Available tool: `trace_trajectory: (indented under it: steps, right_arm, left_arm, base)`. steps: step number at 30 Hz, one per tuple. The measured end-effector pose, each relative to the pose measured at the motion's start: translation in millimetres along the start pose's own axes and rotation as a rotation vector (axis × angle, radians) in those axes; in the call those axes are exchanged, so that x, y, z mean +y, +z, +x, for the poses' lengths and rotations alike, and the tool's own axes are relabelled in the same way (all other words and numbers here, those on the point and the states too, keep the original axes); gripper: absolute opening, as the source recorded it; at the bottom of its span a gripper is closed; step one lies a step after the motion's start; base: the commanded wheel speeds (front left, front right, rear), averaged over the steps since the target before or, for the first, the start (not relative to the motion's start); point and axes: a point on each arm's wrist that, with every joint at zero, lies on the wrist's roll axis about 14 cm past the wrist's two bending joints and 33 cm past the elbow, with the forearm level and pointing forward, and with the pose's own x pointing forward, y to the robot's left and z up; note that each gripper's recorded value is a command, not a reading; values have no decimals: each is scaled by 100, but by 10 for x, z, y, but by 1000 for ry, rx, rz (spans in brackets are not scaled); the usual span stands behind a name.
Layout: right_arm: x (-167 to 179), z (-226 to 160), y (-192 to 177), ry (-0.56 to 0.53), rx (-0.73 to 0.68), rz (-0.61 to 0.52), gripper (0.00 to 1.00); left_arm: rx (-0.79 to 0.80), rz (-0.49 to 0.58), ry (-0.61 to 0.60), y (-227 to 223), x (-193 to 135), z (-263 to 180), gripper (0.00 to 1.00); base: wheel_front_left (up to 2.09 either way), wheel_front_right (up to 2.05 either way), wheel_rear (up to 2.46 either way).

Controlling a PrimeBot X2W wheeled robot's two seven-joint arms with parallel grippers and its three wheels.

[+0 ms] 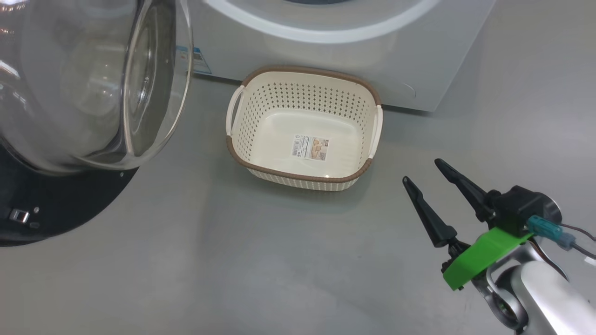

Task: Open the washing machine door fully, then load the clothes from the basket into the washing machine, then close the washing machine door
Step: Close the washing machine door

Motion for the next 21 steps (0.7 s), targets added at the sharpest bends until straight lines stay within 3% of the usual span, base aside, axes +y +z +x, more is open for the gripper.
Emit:
trace_trajectory:
  steps: [21]
  right_arm:
    - [-102, -286, 195, -121, -76, 5, 100]
  left_arm:
    - [178, -16, -107, -563, -278, 195, 0]
  base:
    - [0, 0, 0]
